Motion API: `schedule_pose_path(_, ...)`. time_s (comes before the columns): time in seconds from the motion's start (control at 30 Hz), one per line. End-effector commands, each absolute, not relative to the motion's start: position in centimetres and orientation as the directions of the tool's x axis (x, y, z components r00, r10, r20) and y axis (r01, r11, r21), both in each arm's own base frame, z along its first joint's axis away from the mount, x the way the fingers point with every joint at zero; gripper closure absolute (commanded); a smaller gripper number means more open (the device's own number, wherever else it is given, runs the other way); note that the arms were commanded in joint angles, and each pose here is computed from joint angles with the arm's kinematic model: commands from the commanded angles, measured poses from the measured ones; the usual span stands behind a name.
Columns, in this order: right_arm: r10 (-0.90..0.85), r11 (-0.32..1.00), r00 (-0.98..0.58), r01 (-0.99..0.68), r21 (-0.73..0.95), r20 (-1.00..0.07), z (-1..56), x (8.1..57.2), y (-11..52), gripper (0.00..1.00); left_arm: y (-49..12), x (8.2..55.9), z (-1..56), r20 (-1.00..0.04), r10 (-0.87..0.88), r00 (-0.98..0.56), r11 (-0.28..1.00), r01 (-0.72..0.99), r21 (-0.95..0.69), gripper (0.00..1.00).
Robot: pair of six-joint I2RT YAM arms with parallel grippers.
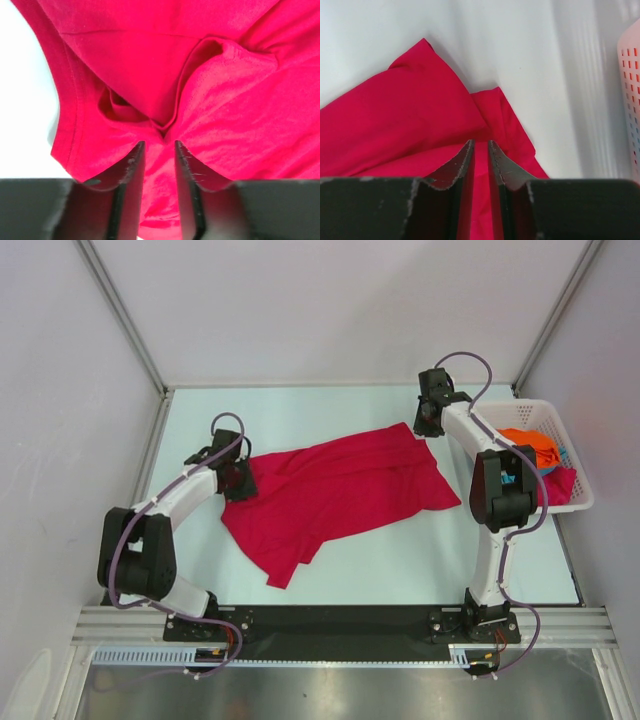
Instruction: Fold and stack the t-shirts
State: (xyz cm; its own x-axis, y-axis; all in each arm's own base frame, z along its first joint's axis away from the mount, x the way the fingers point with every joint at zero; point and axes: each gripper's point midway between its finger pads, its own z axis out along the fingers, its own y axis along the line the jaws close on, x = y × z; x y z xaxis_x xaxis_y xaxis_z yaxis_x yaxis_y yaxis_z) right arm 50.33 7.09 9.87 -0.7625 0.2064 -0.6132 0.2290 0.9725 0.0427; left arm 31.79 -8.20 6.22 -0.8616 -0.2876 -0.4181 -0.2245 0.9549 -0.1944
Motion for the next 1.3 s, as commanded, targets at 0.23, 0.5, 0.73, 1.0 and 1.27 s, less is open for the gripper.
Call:
schedule_pose_path(0.23, 0.207, 0.974, -0.714, 0.211, 0.076, -0.669, 13.3, 50.6, 8.0, 0.78, -8.5, 35.8, 10.3, -0.518, -0.325, -0.791, 0.945, -0.248, -0.214, 0.5)
schedule_pose_path(0.5, 0.205, 0.973, -0.712, 0.223, 0.061, -0.672, 13.5, 50.5, 7.2, 0.79, -9.0, 40.2, 8.6, -0.508, -0.322, -0.799, 0.947, -0.265, -0.183, 0.51)
schedule_pose_path(0.73, 0.205, 0.972, -0.715, 0.226, 0.057, -0.668, 13.2, 50.6, 6.8, 0.79, -10.1, 41.4, 6.0, -0.469, -0.327, -0.82, 0.943, -0.257, -0.21, 0.53)
schedule_pose_path(1.0, 0.204, 0.973, -0.722, 0.224, 0.056, -0.661, 12.7, 50.6, 6.9, 0.8, -11.5, 40.5, 5.9, -0.464, -0.295, -0.836, 0.952, -0.216, -0.216, 0.55)
schedule_pose_path(1.27, 0.209, 0.973, -0.727, 0.224, 0.061, -0.654, 12.3, 50.3, 7.1, 0.8, -13.4, 37.3, 5.7, -0.448, -0.251, -0.858, 0.961, -0.166, -0.221, 0.56)
